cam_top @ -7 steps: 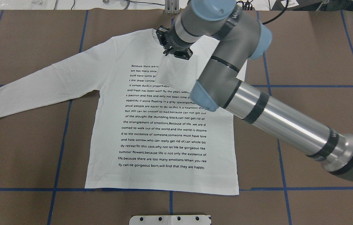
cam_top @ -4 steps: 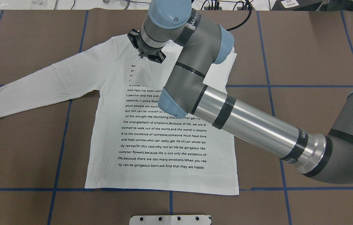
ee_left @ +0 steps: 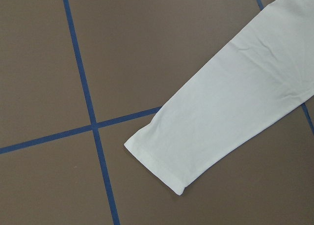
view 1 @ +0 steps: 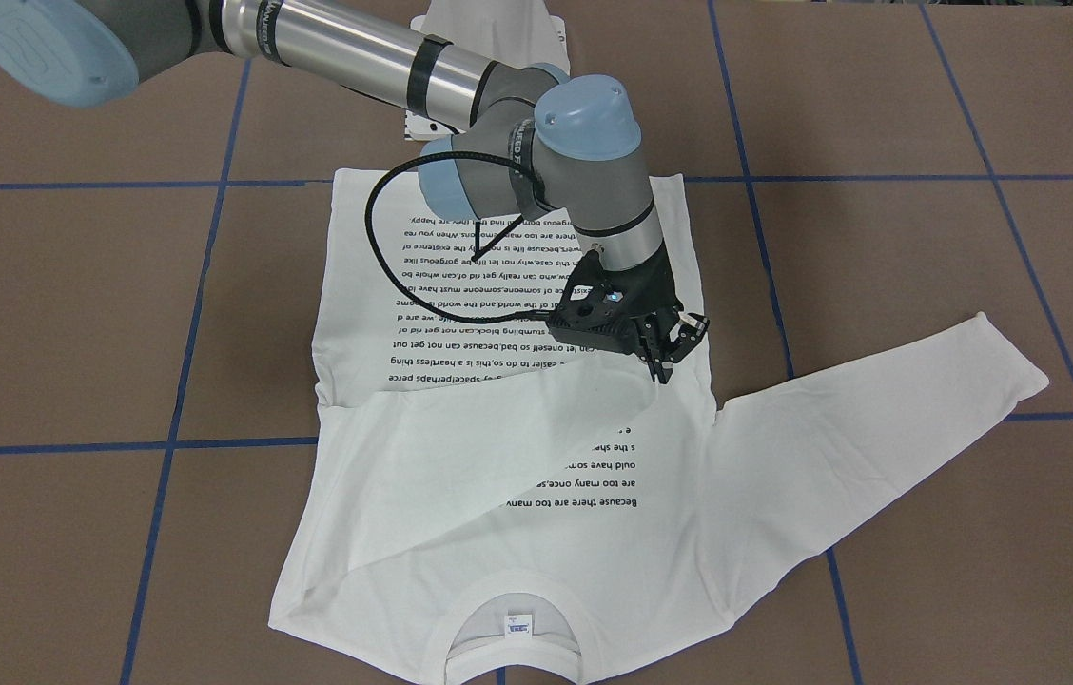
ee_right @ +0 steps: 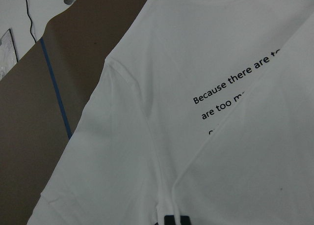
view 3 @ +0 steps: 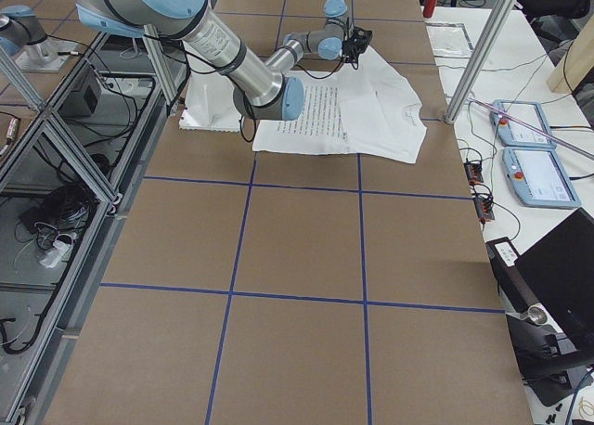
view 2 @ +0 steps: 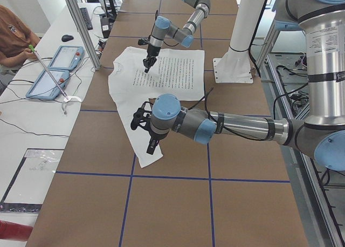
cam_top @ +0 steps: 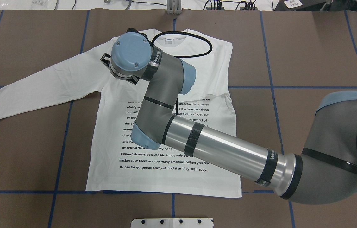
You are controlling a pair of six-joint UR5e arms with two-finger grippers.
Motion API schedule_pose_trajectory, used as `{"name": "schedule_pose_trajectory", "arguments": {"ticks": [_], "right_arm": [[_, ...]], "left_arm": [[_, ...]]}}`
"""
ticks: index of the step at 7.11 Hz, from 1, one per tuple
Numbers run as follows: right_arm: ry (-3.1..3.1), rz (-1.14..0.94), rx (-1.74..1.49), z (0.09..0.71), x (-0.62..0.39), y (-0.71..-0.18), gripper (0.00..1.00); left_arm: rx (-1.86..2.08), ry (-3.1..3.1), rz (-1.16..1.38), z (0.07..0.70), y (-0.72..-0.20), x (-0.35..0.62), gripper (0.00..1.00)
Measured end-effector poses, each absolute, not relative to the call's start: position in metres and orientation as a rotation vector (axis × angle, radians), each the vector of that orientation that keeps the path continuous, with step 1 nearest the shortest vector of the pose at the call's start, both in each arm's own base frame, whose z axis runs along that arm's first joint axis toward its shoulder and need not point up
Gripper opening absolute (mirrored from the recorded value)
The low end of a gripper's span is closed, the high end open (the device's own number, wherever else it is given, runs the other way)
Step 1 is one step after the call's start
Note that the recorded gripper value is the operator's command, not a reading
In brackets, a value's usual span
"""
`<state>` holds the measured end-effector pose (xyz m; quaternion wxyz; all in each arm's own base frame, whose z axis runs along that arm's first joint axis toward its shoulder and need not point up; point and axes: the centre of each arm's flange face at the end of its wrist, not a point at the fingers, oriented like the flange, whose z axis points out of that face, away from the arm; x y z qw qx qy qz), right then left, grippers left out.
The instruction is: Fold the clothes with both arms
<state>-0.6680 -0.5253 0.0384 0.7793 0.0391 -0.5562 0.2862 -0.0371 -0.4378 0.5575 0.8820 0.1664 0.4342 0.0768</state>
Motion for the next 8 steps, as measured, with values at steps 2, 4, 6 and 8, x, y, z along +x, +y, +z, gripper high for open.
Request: {"name": "schedule_pose_trajectory", "arguments": {"ticks": [2, 4, 6, 8], "right_arm": [[-1.230, 0.611, 0.101, 0.036, -0.679, -0.514, 0.00], [-1.235, 0.610, 0.111, 0.037, -0.686, -0.508, 0.99], [-1.235, 0.624, 0.133, 0.037, -0.687, -0.510, 1.00], [-1.233, 0.636, 0.136, 0.035, -0.688, -0.512, 0.99]], "left_arm": [[0.345, 0.905, 0.159, 0.558, -0.437, -0.037, 1.00], [0.343, 0.905, 0.158, 0.559, -0.437, -0.037, 1.00], [0.334, 0.909, 0.158, 0.560, -0.437, -0.035, 1.00], [0.301, 0.918, 0.177, 0.572, -0.439, -0.021, 0.99]]}}
